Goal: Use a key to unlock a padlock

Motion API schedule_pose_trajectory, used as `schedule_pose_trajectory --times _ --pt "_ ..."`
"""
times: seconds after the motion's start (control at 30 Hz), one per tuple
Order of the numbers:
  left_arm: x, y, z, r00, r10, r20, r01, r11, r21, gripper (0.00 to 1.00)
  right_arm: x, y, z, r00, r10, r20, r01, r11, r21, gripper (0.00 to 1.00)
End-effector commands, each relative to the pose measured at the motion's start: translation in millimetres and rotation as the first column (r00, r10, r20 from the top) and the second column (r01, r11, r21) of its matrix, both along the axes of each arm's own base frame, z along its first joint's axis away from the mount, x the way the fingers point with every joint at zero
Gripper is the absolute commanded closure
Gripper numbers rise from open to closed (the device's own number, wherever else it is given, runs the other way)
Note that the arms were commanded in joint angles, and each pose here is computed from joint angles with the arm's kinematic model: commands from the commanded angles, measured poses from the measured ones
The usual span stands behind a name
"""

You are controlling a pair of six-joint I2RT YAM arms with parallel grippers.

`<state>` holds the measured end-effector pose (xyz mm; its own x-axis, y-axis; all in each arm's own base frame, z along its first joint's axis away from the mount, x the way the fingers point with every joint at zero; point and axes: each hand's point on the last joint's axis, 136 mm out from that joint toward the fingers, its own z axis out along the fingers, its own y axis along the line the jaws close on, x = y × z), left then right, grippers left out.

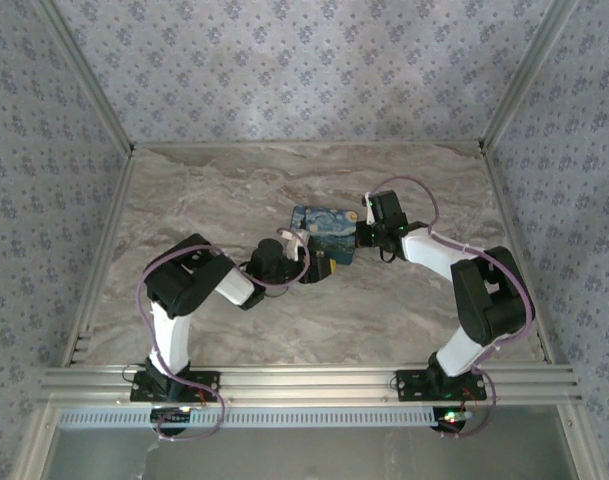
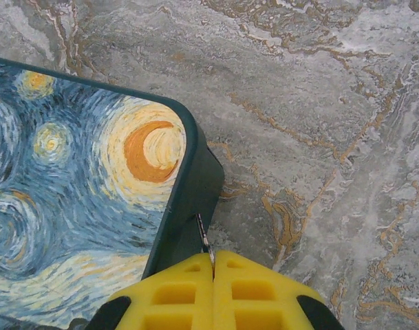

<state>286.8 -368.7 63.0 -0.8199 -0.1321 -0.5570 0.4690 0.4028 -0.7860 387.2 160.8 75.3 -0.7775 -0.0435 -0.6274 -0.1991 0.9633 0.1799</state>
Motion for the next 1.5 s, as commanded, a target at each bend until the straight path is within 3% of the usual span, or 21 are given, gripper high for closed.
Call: schedule_pose_trajectory --times 0.0,0.3,0.37,0.57,1.27,1.47 --pt "-17 3 -48 0.99 -0.015 -0.142 0.028 0.995 0.093 0.32 2 9 -2 1.0 0.018 -0.01 -0.018 1.0 0.021 1.0" --pt "-20 11 -54 0.989 0.044 -0.142 -0.031 0.995 0.094 0.34 3 9 1 1.0 0.016 -0.003 -0.016 1.0 0.023 1.0" --pt "-22 15 -56 0.988 0.052 -0.147 -0.037 0.994 0.102 0.39 3 9 2 1.0 0.017 0.002 -0.017 1.0 0.024 1.0" --pt "-23 23 -61 0.984 0.07 -0.162 -0.052 0.992 0.113 0.42 3 9 3 1.0 0.017 0.001 -0.017 1.0 0.026 1.0" --pt "-17 27 -68 0.973 0.052 -0.224 -0.029 0.994 0.104 0.79 1 11 4 1.0 0.025 0.009 -0.025 0.999 0.033 1.0" --pt "-18 27 -68 0.969 0.049 -0.241 -0.025 0.994 0.103 0.84 0 10 6 1.0 0.027 0.011 -0.027 0.999 0.029 1.0"
